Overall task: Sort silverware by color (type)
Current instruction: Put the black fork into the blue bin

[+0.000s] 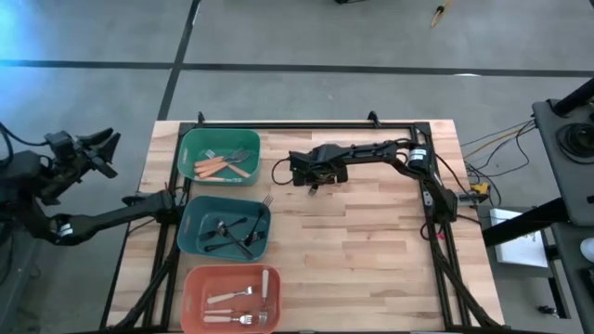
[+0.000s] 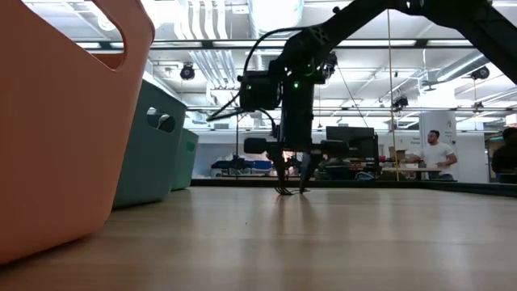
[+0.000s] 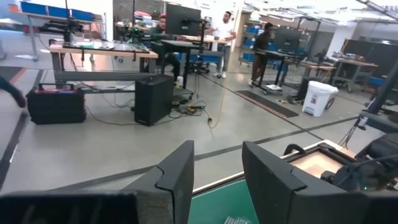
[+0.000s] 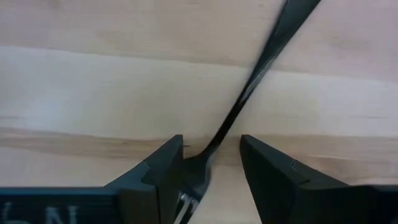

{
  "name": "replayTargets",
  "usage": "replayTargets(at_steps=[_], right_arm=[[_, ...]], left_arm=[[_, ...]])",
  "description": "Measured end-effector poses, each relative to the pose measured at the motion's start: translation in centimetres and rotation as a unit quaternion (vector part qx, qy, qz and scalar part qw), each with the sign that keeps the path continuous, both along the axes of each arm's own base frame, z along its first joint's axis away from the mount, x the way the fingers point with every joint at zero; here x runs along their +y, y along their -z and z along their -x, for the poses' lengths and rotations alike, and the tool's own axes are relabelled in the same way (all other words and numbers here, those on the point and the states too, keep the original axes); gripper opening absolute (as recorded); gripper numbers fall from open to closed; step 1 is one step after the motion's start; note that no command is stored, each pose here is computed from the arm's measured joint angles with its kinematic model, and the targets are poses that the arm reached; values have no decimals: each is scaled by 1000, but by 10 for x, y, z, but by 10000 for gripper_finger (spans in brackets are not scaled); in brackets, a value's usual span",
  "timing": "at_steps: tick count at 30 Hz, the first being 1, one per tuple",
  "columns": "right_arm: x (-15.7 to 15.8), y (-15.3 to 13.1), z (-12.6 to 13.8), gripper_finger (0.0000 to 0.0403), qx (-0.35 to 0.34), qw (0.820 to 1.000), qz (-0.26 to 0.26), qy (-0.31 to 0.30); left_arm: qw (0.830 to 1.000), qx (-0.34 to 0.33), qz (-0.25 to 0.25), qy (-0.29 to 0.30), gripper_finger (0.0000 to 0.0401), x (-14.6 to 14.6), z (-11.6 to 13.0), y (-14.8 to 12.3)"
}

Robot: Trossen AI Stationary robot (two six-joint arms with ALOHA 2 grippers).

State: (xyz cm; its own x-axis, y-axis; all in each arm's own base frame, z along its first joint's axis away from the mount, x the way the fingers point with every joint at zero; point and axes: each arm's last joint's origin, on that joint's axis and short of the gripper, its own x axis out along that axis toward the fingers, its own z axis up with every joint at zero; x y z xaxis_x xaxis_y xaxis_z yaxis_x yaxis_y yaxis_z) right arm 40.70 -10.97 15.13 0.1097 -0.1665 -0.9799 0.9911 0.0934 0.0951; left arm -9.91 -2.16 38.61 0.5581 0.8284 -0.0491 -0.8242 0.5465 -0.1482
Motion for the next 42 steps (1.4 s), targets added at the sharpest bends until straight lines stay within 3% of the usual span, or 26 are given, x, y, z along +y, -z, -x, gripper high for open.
replayTargets(at_steps=[8, 15, 21, 26, 35, 42], right_arm=[[-3, 18, -1, 121, 19, 1000, -4, 10], [-3, 20, -2, 23, 21, 1000, -2, -3], [-3, 13, -1, 11, 14, 999, -11, -43], [-2, -8, 0, 10, -19, 996, -17, -86], [2, -71, 12, 9, -86, 988, 24, -124], [8, -119, 11, 9, -201, 962, 85, -166]], left_arm=[[1000, -4, 2, -1, 119, 0, 0, 0], [1000, -5, 2, -2, 119, 0, 0, 0], [1000, -6, 2, -2, 119, 0, 0, 0], [1000, -6, 2, -2, 119, 0, 0, 0], [1000, -20, 13, -1, 119, 0, 0, 0], [993, -35, 92, 71, 119, 3, -18, 14]])
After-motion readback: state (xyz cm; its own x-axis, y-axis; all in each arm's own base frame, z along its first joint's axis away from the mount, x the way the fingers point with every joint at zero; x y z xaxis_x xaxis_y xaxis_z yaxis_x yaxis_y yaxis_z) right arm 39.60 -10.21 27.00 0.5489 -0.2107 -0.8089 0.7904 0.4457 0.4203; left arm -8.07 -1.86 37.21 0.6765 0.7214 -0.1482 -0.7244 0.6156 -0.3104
